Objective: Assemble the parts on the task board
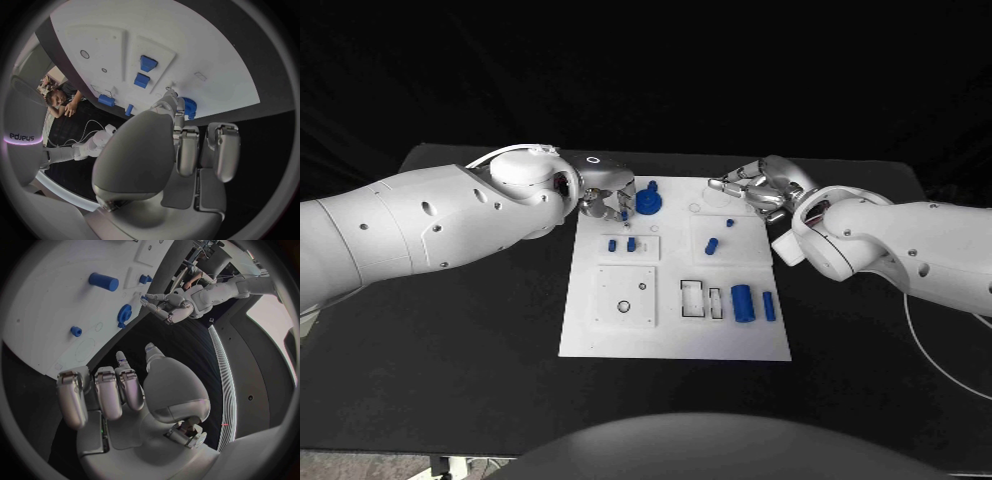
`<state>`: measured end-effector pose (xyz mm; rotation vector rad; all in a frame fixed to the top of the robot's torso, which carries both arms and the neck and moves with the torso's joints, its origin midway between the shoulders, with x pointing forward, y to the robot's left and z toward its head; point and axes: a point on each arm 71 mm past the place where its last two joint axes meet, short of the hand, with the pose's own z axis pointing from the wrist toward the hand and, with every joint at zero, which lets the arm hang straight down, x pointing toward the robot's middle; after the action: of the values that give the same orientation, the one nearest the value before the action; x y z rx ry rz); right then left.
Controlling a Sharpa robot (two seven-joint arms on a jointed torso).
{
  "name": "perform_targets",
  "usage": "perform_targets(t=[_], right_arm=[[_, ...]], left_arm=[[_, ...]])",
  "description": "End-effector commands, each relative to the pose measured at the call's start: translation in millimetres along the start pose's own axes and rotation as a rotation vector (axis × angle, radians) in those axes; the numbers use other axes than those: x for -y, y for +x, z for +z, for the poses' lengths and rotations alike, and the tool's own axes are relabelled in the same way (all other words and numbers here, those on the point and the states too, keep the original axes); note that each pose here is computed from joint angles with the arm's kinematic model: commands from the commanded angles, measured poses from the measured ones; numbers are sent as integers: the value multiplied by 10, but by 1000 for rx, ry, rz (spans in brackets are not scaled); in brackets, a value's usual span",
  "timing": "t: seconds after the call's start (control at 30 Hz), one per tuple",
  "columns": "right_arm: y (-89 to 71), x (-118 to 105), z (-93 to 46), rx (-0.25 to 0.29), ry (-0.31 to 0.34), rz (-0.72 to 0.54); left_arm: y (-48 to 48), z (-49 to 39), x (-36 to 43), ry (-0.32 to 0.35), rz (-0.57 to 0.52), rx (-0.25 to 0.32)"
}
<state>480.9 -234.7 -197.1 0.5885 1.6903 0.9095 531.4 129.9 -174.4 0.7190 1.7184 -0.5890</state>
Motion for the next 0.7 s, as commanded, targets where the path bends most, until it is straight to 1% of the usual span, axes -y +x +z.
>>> perform_targets(t=[0.03, 0.47, 0.7], right_arm=[[9, 1, -4, -13, -3, -3], [9, 2, -8, -14, -2, -2], [3, 7, -10, -13, 0, -3]], left_arm=[[11, 11, 29, 12, -7, -15], [33, 31, 60, 20, -12, -37], [47, 34, 54, 15, -14, -48]])
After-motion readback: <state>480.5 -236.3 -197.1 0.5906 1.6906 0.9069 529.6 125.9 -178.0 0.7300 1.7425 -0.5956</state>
